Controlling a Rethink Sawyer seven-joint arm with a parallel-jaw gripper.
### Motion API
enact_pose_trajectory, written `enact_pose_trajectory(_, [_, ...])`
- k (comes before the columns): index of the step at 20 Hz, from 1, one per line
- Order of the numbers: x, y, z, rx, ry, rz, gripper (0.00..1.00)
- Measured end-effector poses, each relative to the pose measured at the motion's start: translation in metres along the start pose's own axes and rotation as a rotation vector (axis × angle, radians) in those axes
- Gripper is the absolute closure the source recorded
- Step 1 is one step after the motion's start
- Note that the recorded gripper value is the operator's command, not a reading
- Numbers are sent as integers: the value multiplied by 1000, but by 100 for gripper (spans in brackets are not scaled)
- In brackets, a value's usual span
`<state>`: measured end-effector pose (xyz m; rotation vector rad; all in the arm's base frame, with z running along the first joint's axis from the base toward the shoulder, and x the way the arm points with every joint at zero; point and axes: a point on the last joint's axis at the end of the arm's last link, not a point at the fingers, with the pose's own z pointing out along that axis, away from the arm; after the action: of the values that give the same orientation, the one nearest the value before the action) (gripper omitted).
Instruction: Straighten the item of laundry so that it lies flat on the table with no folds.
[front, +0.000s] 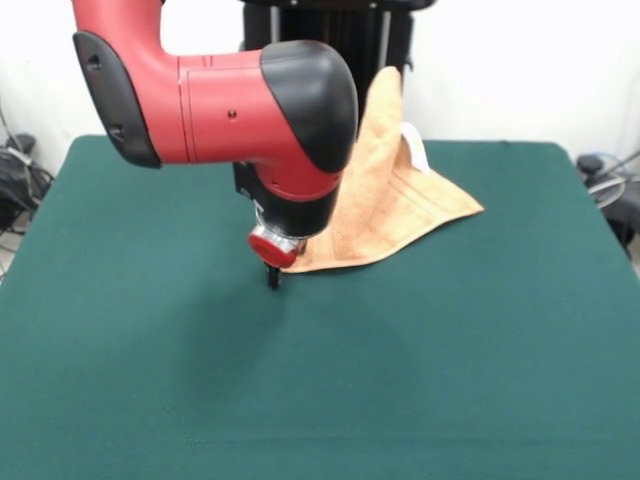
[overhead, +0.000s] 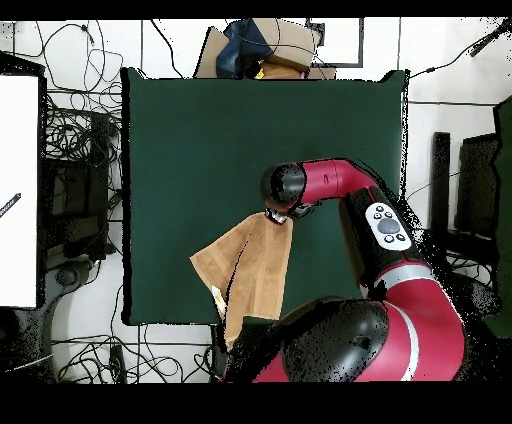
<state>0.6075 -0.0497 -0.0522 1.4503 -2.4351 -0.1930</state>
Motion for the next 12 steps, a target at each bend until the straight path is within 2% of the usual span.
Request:
enact_pose_trajectory(10, [0,0,0,1,0,0,0])
enact_pose_trajectory(11, [0,0,0,1,0,-1,100])
enact_pose_trajectory(12, [0,0,0,1,0,-1,100])
